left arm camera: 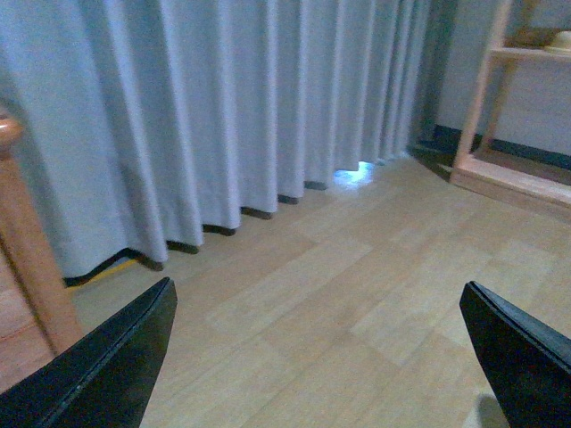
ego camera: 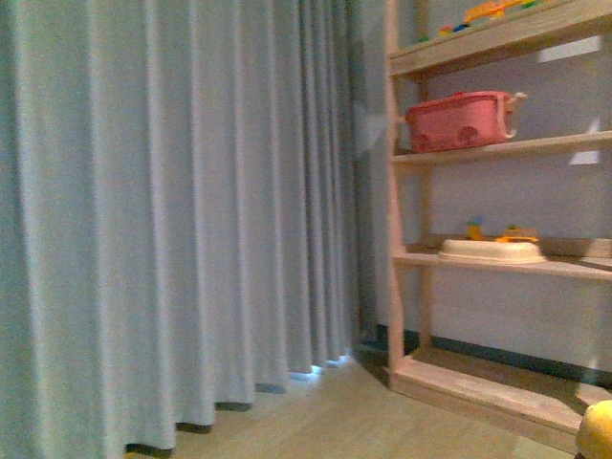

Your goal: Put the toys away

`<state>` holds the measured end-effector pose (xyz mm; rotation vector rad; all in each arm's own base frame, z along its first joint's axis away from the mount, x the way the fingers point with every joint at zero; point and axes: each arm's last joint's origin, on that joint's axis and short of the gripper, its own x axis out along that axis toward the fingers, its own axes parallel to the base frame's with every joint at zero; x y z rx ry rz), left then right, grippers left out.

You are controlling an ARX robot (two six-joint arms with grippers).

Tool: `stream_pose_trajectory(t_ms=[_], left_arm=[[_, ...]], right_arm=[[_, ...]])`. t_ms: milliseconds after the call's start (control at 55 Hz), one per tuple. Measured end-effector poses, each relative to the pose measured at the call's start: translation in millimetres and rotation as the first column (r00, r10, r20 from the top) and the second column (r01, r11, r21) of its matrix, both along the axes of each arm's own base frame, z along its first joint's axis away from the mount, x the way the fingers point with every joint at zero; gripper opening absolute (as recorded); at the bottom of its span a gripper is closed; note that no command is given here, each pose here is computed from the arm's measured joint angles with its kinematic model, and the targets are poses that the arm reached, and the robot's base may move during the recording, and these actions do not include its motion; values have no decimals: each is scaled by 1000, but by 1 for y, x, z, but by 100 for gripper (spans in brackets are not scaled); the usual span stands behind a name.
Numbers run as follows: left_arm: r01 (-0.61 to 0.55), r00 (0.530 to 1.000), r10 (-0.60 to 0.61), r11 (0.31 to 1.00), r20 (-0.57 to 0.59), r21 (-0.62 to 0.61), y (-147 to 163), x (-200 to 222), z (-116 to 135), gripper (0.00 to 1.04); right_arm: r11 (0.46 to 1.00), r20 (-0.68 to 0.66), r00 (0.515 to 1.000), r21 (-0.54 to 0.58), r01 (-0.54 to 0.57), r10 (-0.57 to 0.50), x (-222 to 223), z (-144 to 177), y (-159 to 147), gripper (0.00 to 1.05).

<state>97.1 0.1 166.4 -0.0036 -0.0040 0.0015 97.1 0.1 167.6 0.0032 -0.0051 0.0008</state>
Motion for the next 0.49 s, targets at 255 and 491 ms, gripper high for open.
stream_pose_trajectory(t_ms=[255, 491], left_arm=[[0, 1000, 0, 1000, 0, 0, 0, 0, 0, 98], [2, 1000, -2, 1000, 0, 0, 0, 0, 0, 98]], right_arm=[[1000, 0, 1000, 0, 0, 0, 0, 0, 0, 7], [1000, 0, 1000, 0, 0, 0, 0, 0, 0, 7]])
